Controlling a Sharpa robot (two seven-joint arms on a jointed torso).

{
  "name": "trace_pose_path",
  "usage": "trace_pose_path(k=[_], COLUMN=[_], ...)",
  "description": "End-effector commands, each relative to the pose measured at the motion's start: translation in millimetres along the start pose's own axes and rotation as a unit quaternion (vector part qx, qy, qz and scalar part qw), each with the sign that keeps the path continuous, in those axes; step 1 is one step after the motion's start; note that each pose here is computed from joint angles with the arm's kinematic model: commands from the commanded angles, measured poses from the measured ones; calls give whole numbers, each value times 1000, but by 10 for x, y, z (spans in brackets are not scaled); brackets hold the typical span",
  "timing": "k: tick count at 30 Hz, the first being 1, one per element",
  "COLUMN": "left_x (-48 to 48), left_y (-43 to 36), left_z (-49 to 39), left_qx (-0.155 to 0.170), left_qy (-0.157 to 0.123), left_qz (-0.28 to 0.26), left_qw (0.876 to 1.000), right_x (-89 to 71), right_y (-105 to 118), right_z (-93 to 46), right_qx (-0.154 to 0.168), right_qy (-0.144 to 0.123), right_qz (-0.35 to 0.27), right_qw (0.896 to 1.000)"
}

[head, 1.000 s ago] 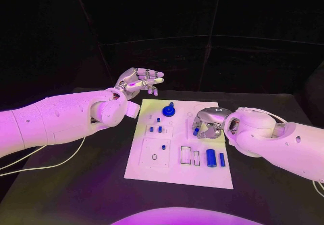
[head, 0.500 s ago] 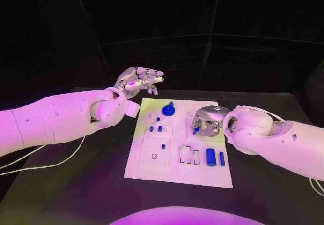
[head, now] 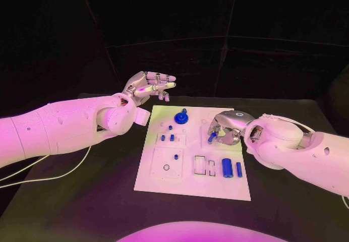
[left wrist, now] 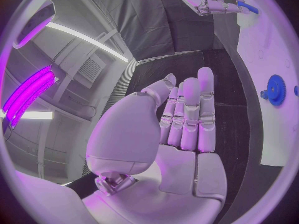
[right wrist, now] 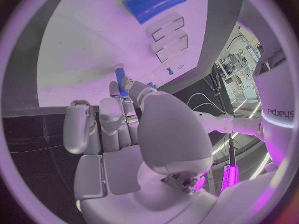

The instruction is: Assemble the parts on the task board

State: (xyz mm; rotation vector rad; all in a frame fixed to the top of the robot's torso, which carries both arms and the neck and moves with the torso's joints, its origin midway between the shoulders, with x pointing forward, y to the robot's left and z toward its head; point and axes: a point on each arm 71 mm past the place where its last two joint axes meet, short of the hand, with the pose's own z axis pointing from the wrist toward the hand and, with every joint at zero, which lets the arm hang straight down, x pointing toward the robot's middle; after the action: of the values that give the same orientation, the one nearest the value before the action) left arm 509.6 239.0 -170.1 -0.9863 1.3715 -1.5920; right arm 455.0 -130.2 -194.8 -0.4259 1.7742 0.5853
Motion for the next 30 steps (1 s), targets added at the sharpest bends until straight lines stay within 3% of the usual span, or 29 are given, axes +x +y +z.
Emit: trace_pose_path(k=[1, 8, 14, 22, 30], left_x=[-4, -11, -2, 21, 28], left_y=[-16, -15, -14, -12, -12], left_z=[3, 4, 11, 22, 26], left_qx=[5, 5, 5, 6, 6], left_qy=[3, 2, 3, 5, 5], left_qz=[-3, -3, -3, -4, -4], left_qw=[1000, 1000, 1000, 1000, 1000], right_x=[-94, -143, -143, 24, 250], right_y=[105, 397, 778, 1191, 1298], right_z=[-58, -112, -18, 128, 210], right_qx=[-20, -64, -117, -170, -181], right_qy=[-47, -63, -59, -30, 12], right_qz=[11, 24, 30, 36, 29], right_qw=[999, 996, 991, 984, 983])
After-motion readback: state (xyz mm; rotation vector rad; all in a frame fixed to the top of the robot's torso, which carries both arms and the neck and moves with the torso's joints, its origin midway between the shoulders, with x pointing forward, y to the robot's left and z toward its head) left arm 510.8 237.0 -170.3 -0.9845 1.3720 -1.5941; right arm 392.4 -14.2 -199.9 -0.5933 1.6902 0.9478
